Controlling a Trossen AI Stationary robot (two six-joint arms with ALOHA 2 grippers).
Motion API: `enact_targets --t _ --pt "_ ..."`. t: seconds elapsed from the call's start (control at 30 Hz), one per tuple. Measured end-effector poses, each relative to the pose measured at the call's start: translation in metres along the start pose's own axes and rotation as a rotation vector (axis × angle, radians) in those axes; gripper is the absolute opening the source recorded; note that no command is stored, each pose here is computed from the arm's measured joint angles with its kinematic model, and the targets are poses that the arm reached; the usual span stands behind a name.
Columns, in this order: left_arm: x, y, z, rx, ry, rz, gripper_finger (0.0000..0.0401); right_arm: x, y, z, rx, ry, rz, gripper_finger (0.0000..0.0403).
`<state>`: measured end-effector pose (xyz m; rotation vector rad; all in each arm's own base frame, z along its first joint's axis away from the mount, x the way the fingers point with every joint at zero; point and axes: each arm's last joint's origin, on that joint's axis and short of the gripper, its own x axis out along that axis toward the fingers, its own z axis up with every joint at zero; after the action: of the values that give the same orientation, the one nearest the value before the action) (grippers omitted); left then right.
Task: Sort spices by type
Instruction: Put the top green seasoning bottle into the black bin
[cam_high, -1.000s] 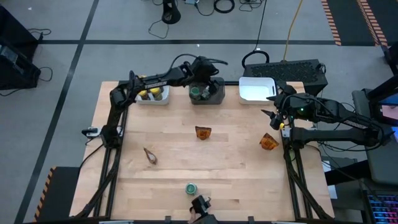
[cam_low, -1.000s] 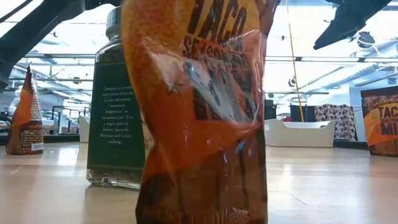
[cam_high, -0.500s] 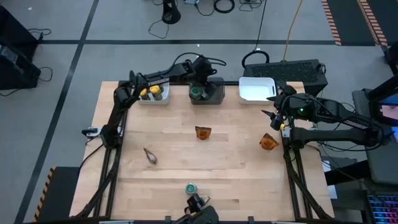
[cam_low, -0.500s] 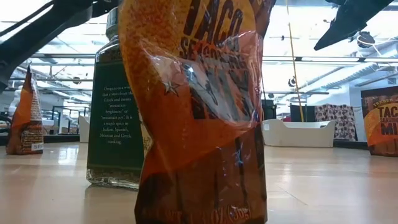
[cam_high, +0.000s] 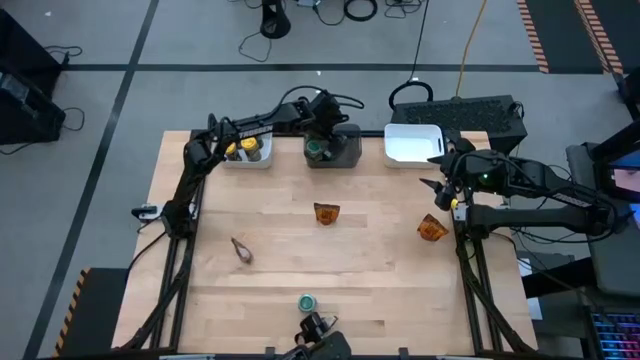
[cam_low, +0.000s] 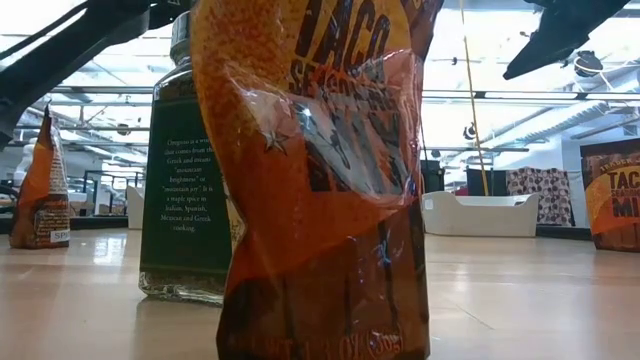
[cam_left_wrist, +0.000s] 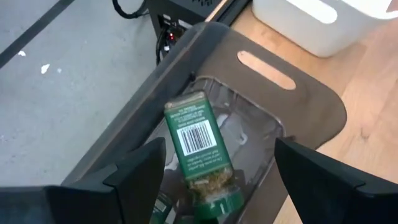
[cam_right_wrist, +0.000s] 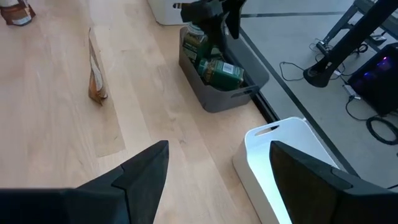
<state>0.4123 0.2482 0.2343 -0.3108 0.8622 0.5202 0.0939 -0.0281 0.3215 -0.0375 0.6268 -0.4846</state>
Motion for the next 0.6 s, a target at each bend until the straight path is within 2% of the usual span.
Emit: enact_targets --t 0.23,0.6 --pt "0.0 -0.0067 -0.0043 0.039 0.04 -0.007 0.0301 0.0 0.0 0.0009 0.001 -0.009 0.0 0.0263" --pt "-0.0001 -0.0016 -0.0059 0.024 0.059 0.012 0.0301 0.0 -0.0001 0.0009 -0.005 -0.009 -0.001 0.0263"
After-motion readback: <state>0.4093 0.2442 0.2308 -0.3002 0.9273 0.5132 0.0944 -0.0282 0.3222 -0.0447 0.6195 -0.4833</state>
